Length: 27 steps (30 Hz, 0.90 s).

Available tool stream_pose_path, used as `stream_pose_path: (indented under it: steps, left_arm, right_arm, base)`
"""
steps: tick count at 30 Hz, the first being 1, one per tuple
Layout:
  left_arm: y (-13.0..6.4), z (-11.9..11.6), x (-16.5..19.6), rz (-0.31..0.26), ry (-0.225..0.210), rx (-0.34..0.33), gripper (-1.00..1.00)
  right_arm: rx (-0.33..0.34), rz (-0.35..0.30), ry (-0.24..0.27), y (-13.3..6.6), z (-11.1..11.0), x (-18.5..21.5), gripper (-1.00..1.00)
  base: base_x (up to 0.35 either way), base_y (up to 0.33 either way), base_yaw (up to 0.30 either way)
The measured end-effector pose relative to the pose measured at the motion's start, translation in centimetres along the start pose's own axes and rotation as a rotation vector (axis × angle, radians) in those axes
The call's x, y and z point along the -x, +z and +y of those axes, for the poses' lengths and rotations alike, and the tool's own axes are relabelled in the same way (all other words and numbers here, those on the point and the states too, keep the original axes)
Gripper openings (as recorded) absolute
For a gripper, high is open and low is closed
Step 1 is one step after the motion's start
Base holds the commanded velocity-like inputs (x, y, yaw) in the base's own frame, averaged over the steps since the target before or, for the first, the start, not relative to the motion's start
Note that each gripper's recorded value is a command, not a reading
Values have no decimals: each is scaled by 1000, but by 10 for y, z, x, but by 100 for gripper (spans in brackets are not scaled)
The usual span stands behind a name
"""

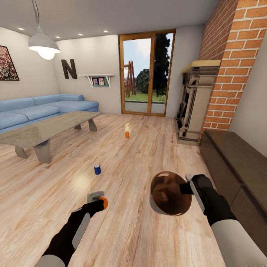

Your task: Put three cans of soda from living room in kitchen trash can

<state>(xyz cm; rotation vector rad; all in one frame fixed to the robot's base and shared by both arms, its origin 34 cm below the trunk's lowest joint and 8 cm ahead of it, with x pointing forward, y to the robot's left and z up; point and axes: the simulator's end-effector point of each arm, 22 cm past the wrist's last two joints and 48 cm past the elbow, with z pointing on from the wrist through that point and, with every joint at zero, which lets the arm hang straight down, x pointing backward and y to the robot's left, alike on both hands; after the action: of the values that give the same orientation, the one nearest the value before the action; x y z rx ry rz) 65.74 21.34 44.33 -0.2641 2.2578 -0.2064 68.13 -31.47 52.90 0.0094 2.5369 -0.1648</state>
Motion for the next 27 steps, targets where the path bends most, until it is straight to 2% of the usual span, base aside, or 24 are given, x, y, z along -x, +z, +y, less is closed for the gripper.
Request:
stream_pose_path:
  steps: [4, 5, 8, 9, 12, 16, 20, 25, 27]
  left_arm:
    - [-33, -19, 35, -20, 16, -43, -100]
    - [-35, -20, 37, -21, 18, -42, -100]
    - [-64, -37, 67, -30, 37, -78, -100]
    - [-66, -37, 70, -31, 39, -76, -100]
    - [-87, -47, 89, -26, 57, -96, -100]
    - [-102, -54, 94, 19, 77, -106, -100]
    - [-112, -61, 98, 54, 89, -116, -100]
    - [-120, -76, 103, 81, 86, -138, -100]
    - [-124, -87, 102, 104, 82, -155, -100]
  right_arm:
    - [-2, 16, -6, 4, 0, -2, -100]
    - [-4, 17, -7, 3, -1, -1, -100]
    - [-1, 21, -7, 1, -1, 2, -100]
    - [0, 21, -6, 0, -1, 3, -100]
    - [-1, 24, -7, -4, -2, 7, -100]
    - [-11, 17, 1, -6, -4, 13, -100]
    - [-128, 24, -23, 2, -17, 8, -100]
    - [-117, 46, -2, 3, 4, 3, -100]
    - [-134, 58, -20, 2, 7, 1, -100]
  base:
    - [0, 0, 0]
    - [0, 0, 0]
    - [0, 0, 0]
    - [0, 0, 0]
    - [0, 0, 0]
    - [0, 0, 0]
    - [0, 0, 0]
    - [0, 0, 0]
    - [0, 0, 0]
